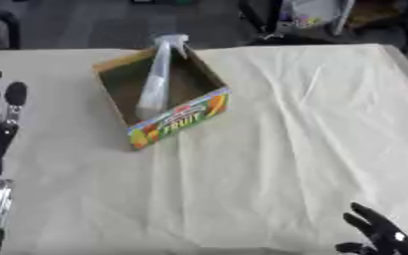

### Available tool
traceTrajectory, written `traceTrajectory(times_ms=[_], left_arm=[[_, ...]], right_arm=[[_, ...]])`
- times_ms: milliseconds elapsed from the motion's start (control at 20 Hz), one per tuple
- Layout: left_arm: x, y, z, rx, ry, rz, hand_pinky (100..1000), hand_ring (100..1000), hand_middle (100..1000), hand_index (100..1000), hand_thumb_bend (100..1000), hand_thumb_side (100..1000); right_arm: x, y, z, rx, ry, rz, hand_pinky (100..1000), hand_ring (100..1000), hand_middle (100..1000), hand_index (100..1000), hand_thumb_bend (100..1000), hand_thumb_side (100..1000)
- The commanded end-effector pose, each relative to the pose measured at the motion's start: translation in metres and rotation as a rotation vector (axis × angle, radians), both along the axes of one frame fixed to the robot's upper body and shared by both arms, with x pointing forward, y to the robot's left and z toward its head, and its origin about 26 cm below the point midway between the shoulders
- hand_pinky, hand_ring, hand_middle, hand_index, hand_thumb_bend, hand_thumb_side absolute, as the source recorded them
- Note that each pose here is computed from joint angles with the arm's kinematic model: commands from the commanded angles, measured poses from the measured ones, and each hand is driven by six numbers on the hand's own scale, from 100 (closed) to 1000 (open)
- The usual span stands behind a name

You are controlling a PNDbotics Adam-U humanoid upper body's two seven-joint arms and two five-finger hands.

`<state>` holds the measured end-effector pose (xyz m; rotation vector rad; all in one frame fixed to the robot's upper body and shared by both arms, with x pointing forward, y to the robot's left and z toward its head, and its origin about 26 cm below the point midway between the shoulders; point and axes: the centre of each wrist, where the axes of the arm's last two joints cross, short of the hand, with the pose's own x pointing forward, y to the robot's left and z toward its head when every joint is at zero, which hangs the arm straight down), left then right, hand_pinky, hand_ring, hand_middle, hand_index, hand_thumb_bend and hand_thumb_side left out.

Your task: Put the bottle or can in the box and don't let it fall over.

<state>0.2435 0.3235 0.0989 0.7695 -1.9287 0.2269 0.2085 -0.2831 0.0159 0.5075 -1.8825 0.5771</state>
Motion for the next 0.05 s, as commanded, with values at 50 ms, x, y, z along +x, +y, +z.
traceTrajectory(times_ms=[50], left_arm=[[0.0004, -0.0017, 0.0077, 0.002, -0.025, -0.015, 928, 1000, 758, 956, 758, 657]], right_arm=[[0.001, -0.0026, 0.0054, -0.013, -0.02, 0.005, 744, 1000, 1000, 1000, 100, 470]])
